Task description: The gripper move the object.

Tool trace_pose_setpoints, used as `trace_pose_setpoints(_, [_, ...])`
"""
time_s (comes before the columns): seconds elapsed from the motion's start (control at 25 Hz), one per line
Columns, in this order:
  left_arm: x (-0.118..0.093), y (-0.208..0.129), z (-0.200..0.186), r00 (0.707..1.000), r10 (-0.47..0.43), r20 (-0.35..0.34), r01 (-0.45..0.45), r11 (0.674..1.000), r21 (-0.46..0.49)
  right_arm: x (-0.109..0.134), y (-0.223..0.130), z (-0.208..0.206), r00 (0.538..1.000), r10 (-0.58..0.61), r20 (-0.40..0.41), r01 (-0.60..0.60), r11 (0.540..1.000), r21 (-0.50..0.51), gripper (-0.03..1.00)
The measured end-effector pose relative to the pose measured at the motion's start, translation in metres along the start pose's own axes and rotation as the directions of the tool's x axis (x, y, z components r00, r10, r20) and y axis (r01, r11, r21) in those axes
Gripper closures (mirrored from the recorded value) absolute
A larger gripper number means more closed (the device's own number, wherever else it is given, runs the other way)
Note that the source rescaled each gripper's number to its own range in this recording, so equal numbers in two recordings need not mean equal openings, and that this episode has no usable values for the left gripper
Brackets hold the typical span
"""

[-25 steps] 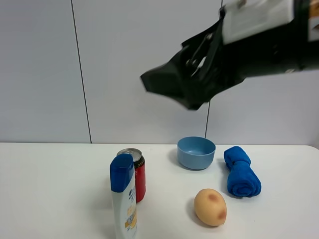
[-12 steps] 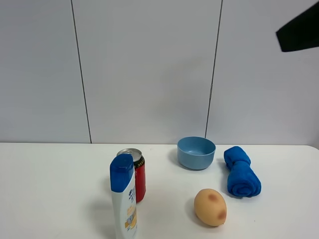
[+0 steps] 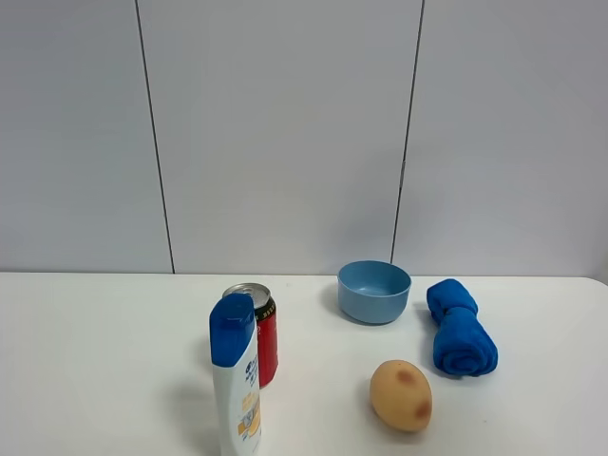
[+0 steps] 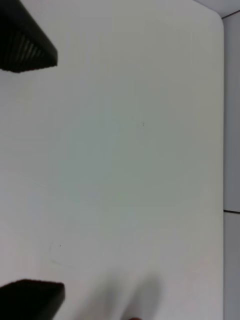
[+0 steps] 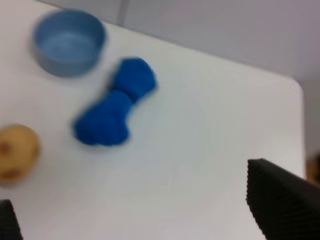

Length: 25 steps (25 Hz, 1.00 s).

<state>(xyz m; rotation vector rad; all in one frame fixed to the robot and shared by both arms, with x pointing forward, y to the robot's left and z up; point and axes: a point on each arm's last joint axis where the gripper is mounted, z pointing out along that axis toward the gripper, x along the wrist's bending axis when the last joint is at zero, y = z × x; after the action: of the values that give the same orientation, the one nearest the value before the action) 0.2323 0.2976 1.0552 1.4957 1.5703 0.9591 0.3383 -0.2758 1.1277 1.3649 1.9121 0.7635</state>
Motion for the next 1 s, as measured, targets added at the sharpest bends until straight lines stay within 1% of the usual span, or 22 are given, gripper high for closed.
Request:
trace_pose_setpoints(0.08, [0.0,0.0,0.0,1.0,0.0,0.0,0.0,1.0,0.0,-0.013,-0.006,-0.005,0.993,0.071,0.092,-0.073,0.997,0.02,0.19])
trace_pose_setpoints(0.16, [0.0,0.0,0.0,1.0,0.0,0.0,0.0,1.0,0.0,-0.022,-0.011,-0.012,0.98,0.119,0.161,-0.121,0.993,0.006,0.19])
trace_pose_setpoints(0.28, [0.0,0.0,0.0,1.0,0.0,0.0,0.0,1.0,0.0,-0.028,-0.021,-0.029,0.959,0.18,0.219,-0.177,0.984,-0.033,0.19])
trace_pose_setpoints(0.44, [0.0,0.0,0.0,1.0,0.0,0.0,0.0,1.0,0.0,-0.028,-0.037,-0.052,0.934,0.26,0.246,-0.244,0.965,-0.094,0.19])
trace_pose_setpoints(0.6, [0.0,0.0,0.0,1.0,0.0,0.0,0.0,1.0,0.0,-0.026,-0.057,-0.073,0.909,0.306,0.282,-0.284,0.951,-0.12,0.19])
trace_pose_setpoints(0.76, [0.0,0.0,0.0,1.0,0.0,0.0,0.0,1.0,0.0,-0.022,-0.074,-0.09,0.893,0.332,0.304,-0.294,0.942,-0.165,0.19])
trace_pose_setpoints(1.0, [0.0,0.0,0.0,1.0,0.001,-0.001,-0.001,1.0,0.0,-0.017,-0.091,-0.108,0.88,0.363,0.306,-0.29,0.921,-0.259,0.19])
